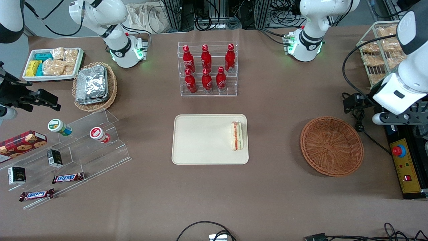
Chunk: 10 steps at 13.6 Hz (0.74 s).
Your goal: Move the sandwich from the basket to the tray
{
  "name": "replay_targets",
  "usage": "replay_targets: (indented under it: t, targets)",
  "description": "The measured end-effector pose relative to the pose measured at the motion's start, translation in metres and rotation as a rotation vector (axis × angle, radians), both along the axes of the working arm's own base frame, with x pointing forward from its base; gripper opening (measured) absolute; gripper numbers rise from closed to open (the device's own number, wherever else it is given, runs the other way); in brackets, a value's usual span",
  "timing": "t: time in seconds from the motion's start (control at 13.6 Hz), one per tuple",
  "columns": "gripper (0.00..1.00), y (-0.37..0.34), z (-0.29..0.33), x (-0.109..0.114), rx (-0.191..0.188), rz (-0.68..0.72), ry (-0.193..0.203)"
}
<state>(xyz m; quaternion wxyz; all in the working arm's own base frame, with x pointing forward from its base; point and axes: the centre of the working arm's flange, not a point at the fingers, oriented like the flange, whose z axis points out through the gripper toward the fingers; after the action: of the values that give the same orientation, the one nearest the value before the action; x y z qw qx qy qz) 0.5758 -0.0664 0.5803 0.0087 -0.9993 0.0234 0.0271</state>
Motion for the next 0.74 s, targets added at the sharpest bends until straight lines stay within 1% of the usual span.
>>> replay_targets:
  t: [0.22, 0.74]
  targets:
    - [1.0, -0.005, -0.009, 0.0, 0.002, -0.01, 0.018]
    - [1.0, -0.004, -0.016, -0.001, 0.005, 0.008, 0.033]
